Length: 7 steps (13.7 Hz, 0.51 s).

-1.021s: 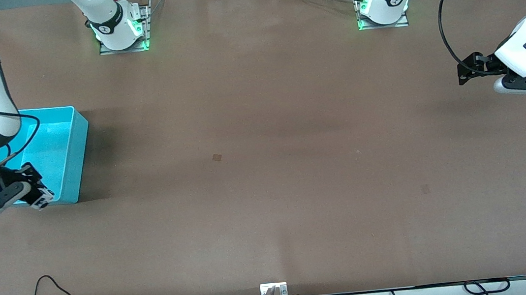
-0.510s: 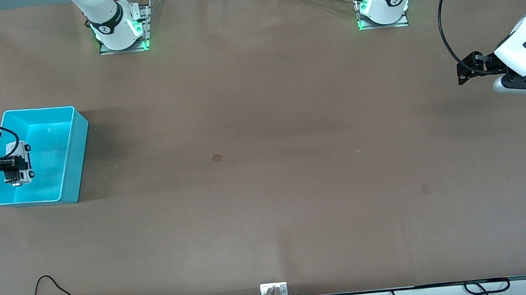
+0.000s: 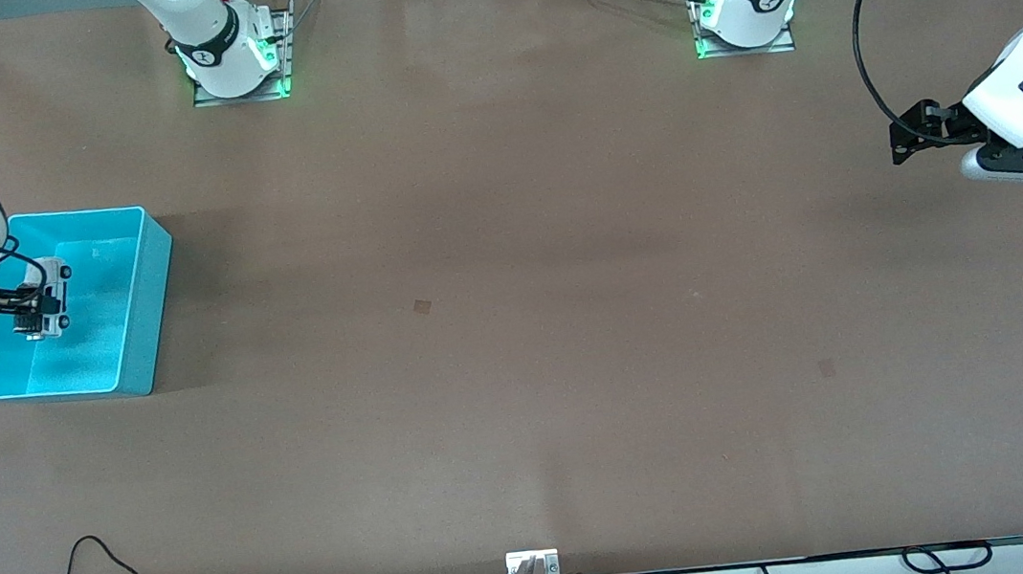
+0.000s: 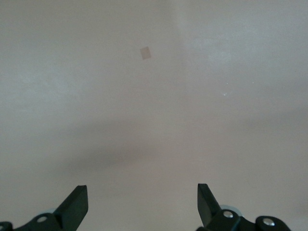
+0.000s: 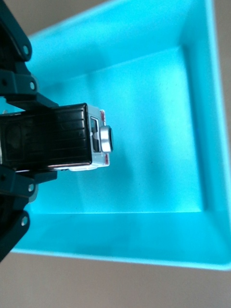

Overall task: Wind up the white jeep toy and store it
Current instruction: 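Lower the jeep into the cyan bin and open the right gripper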

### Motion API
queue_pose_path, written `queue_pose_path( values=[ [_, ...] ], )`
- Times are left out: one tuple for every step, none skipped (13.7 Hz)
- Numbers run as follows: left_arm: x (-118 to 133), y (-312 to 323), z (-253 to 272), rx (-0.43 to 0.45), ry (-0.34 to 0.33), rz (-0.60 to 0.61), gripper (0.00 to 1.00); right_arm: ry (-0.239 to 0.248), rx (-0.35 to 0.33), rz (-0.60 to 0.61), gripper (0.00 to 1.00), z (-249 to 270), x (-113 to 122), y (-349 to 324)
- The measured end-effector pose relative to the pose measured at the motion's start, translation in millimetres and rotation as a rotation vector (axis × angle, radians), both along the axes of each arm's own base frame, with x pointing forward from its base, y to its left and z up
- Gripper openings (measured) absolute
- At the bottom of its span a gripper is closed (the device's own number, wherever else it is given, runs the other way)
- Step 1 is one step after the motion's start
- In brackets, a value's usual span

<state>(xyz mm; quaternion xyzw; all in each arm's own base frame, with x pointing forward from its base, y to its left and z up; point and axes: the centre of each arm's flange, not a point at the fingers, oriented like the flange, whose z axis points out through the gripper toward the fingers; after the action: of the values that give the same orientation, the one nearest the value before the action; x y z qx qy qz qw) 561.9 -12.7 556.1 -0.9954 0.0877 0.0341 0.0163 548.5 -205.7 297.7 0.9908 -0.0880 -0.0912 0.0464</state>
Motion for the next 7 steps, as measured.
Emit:
queue_pose_path(
  values=[
    [0,0,0,0.0,0.0,0.0,1.0,-0.011,0.002,0.008,0.52,-12,-11,2],
    [0,0,0,0.0,0.0,0.0,1.0,-0.023,0.005,0.023,0.52,-24,-22,5],
    [0,0,0,0.0,0.0,0.0,1.0,-0.038,0.005,0.037,0.52,-36,-30,7],
    [0,0,0,0.0,0.0,0.0,1.0,-0.053,0.003,0.046,0.52,-46,-38,9],
    [0,0,0,0.0,0.0,0.0,1.0,-0.065,0.001,0.047,0.52,-54,-45,8],
    [0,0,0,0.0,0.0,0.001,1.0,-0.073,-0.001,0.048,0.52,-61,-52,6],
    [0,0,0,0.0,0.0,0.001,1.0,-0.08,-0.002,0.049,0.52,-67,-57,5]
  ],
)
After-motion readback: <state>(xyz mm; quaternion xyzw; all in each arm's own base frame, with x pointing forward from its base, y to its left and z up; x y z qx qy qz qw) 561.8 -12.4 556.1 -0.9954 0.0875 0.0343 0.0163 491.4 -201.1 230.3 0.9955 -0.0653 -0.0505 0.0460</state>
